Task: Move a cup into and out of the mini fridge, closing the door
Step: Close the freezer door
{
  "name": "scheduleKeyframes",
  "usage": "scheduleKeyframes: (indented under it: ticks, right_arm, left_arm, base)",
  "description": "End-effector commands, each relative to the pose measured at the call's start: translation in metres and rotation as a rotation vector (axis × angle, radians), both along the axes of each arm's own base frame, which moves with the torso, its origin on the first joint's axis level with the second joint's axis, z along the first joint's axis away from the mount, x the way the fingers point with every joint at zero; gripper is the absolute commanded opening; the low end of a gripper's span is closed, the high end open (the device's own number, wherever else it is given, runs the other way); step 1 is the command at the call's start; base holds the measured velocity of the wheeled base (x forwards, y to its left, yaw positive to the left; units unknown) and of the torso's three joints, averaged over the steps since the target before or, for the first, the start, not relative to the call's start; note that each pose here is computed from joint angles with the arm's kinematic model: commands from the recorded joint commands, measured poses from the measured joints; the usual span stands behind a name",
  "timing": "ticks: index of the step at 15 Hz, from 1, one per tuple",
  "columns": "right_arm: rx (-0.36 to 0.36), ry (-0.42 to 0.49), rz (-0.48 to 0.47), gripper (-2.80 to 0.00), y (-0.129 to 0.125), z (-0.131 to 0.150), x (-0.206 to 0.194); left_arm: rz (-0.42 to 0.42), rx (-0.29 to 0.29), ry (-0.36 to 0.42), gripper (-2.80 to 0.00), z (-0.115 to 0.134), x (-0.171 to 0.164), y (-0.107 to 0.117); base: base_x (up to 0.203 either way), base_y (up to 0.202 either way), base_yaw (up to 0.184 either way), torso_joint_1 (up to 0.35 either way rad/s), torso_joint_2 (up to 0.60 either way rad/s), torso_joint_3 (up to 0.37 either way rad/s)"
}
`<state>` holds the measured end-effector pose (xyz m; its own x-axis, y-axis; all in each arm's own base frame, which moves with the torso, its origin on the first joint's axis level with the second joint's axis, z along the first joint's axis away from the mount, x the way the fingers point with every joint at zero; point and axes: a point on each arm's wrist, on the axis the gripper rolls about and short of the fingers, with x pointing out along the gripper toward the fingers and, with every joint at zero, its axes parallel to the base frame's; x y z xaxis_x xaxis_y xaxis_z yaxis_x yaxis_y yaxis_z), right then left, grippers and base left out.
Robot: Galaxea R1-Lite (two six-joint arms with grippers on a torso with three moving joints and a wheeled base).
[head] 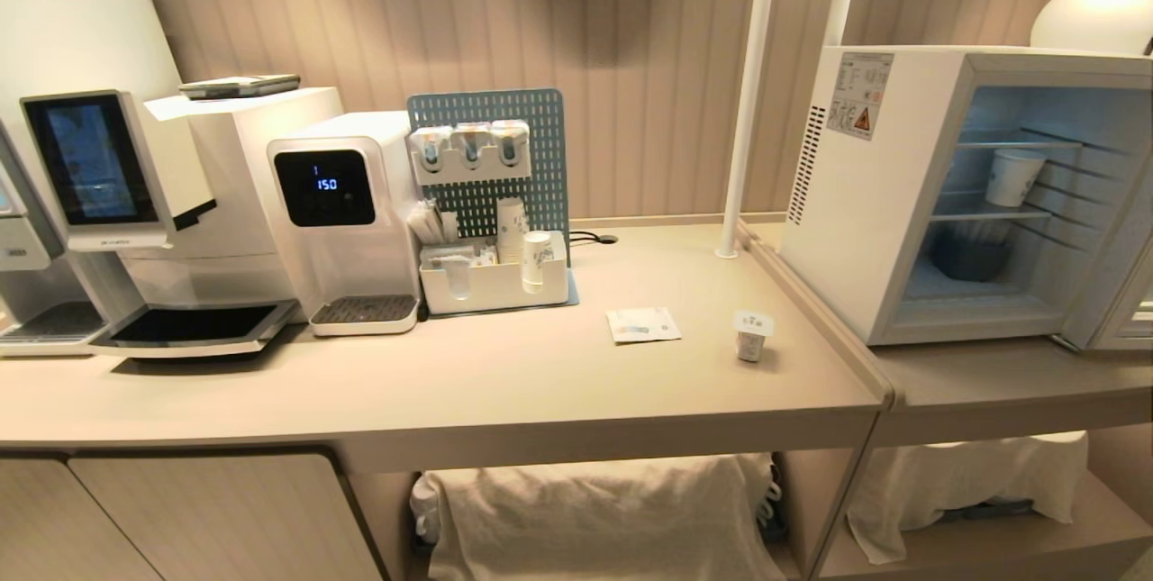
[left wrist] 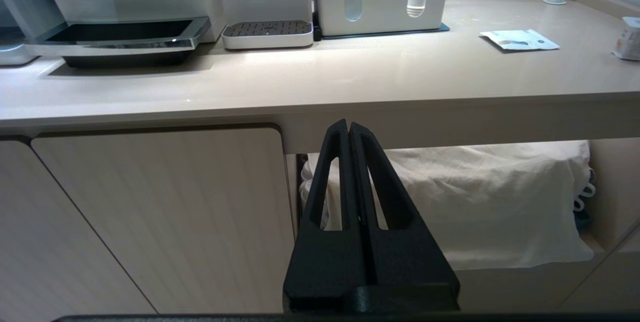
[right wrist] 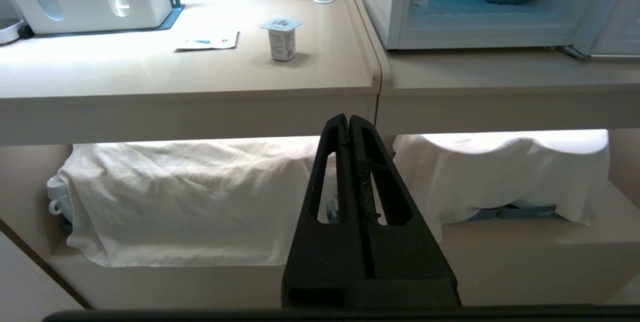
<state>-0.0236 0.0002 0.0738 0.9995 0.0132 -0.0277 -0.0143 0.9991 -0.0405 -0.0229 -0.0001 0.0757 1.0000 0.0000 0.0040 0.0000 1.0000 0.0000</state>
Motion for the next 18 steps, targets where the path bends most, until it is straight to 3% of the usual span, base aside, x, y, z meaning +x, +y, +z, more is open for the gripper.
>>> scheduleKeyframes:
  ticks: [1, 6, 14, 18]
  right_arm:
    - [-0.001, 0.003, 0.001, -2.80, 0.0000, 0.0000, 0.0003]
    - [-0.001, 0.003, 0.001, -2.80, 0.0000, 0.0003, 0.0002]
    - [-0.001, 0.003, 0.002, -2.80, 0.0000, 0.0003, 0.0002]
    - [-0.001, 0.005, 0.001, -2.80, 0.0000, 0.0001, 0.0001]
  left_arm:
    - [0.000, 0.000, 0.001, -2.80, 0.0001, 0.0001, 0.0000]
    - [0.000, 0.000, 0.001, -2.80, 0.0001, 0.0001, 0.0000]
    - [0.000, 0.003, 0.001, -2.80, 0.0001, 0.0001, 0.0000]
    - [0.000, 0.003, 0.001, -2.80, 0.0001, 0.0001, 0.0000]
  base:
    - [0.000, 0.000, 0.000, 0.000, 0.00, 0.000]
    - [0.001, -0.016, 0.001, 0.000, 0.00, 0.001]
    - [0.003, -0.185, 0.000, 0.002, 0.00, 0.002]
    - [0.123, -0.146, 0.001, 0.006, 0.00, 0.003]
